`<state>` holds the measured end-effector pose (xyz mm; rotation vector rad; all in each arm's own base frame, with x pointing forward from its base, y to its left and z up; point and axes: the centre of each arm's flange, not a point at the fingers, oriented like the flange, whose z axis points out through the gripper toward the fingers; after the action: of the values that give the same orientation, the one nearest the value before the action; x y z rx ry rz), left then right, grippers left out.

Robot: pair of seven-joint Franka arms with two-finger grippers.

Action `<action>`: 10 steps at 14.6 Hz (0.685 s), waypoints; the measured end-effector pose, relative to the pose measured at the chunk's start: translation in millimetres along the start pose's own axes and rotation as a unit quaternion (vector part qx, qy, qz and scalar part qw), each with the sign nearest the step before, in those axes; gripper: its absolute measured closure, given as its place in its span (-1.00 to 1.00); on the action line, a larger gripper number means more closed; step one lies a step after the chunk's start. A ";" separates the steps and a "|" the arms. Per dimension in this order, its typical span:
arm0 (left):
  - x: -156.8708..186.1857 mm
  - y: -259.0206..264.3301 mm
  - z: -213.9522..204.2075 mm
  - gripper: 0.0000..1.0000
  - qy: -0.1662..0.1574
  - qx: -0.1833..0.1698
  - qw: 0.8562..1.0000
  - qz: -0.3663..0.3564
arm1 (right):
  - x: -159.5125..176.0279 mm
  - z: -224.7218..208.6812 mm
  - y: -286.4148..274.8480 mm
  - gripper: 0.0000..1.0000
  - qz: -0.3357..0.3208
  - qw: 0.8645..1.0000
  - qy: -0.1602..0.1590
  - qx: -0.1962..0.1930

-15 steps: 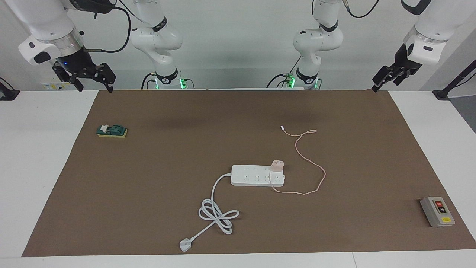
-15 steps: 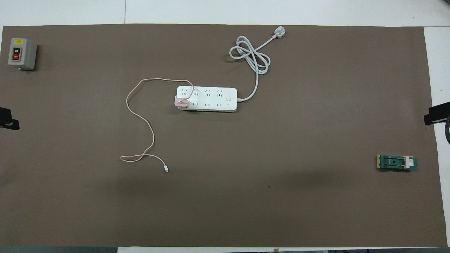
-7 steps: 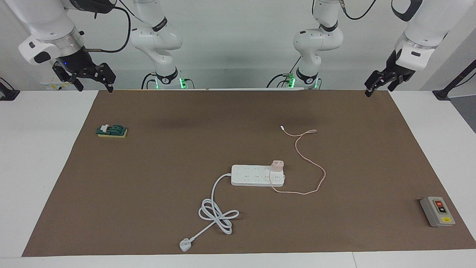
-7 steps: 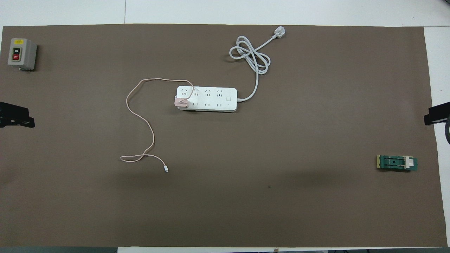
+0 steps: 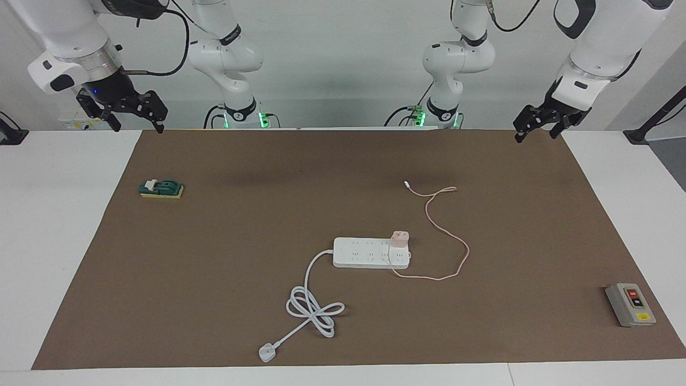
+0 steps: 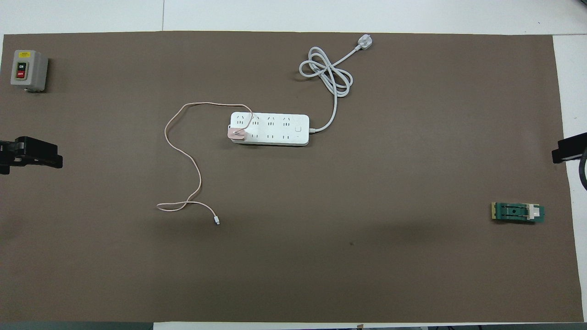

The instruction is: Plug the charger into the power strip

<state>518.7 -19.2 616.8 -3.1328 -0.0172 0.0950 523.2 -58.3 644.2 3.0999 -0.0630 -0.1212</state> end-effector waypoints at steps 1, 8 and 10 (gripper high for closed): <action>-0.2 2.7 0.6 -0.96 -0.001 0.000 1.000 0.010 | 0.0 0.0 -0.5 -1.00 0.000 1.000 0.000 0.000; -2.1 30.3 2.3 -0.98 -0.003 -0.013 0.999 0.039 | 0.1 -0.1 -1.4 -1.00 -0.001 1.000 0.000 0.000; -2.7 36.0 2.6 -0.98 -0.003 -0.013 0.999 0.045 | 0.1 -0.1 -1.4 -1.00 -0.001 1.000 0.000 0.000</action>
<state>516.1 -55.2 614.1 -3.1594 0.1223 0.1058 523.3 -56.9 644.2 3.0998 -0.0591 -0.1211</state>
